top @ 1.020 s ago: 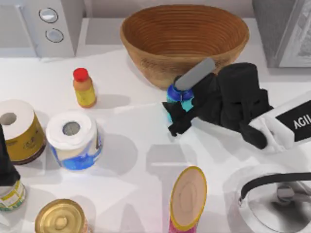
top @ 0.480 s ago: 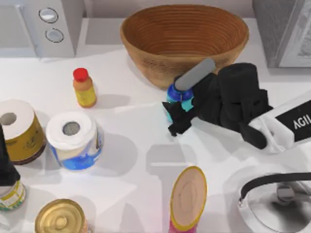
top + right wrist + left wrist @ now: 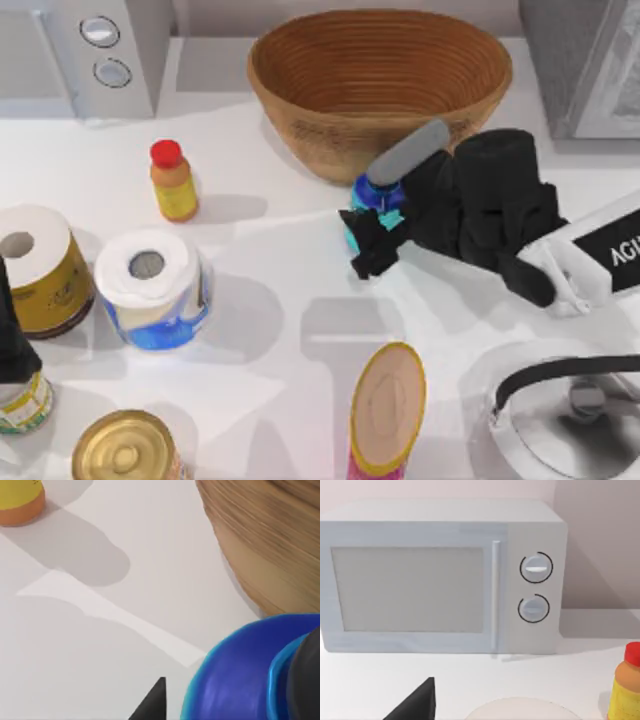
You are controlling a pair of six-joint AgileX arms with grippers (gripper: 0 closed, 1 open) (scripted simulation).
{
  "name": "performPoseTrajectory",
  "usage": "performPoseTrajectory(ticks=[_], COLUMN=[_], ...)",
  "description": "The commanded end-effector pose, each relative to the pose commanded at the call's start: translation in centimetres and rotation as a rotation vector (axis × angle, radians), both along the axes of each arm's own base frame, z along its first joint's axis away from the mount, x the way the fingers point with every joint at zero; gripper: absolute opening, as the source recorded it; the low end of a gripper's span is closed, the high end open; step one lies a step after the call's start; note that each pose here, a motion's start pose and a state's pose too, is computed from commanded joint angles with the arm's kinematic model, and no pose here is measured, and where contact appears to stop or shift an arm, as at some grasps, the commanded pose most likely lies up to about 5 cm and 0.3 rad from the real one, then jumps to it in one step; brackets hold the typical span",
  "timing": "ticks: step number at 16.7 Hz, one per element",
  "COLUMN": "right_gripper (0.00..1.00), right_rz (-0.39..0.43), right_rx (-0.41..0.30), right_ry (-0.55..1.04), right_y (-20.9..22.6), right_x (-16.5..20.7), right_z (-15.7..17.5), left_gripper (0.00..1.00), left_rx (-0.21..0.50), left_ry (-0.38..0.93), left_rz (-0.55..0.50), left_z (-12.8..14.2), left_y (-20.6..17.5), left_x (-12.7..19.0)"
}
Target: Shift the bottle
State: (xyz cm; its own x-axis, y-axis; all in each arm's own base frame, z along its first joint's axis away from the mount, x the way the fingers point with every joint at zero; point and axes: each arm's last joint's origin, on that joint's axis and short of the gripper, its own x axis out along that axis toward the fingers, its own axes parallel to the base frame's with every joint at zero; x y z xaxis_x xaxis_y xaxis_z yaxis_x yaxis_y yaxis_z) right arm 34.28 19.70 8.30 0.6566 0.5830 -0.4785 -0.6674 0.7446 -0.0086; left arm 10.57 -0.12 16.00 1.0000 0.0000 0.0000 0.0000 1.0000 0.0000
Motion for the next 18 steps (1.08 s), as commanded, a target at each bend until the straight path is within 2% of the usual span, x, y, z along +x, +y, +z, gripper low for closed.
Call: performPoseTrajectory(ticks=[3, 6, 9, 12, 14, 18], right_gripper=[0.00, 0.00, 0.00, 0.00, 0.00, 0.00], right_rz=[-0.130, -0.306, -0.511, -0.686, -0.757, -0.769], right_rx=[-0.007, 0.005, 0.034, 0.048, 0.041, 0.037], right_ry=[0.029, -0.006, -0.039, -0.035, -0.018, -0.012], right_y=[-4.2, -10.1, -16.5, -20.6, -21.8, -22.0], right_x=[-0.4, -1.2, -3.7, -6.8, -8.1, -8.3], right_z=[0.7, 3.1, 5.3, 5.5, 5.2, 5.1], left_gripper=[1.00, 1.00, 1.00, 1.00, 1.00, 1.00], left_rx=[0.000, 0.000, 0.000, 0.000, 0.000, 0.000], left_ry=[0.000, 0.000, 0.000, 0.000, 0.000, 0.000], left_rz=[0.000, 0.000, 0.000, 0.000, 0.000, 0.000], left_z=[0.0, 0.0, 0.0, 0.0, 0.0, 0.0], left_y=[0.0, 0.0, 0.0, 0.0, 0.0, 0.0], left_x=[0.0, 0.0, 0.0, 0.0, 0.0, 0.0])
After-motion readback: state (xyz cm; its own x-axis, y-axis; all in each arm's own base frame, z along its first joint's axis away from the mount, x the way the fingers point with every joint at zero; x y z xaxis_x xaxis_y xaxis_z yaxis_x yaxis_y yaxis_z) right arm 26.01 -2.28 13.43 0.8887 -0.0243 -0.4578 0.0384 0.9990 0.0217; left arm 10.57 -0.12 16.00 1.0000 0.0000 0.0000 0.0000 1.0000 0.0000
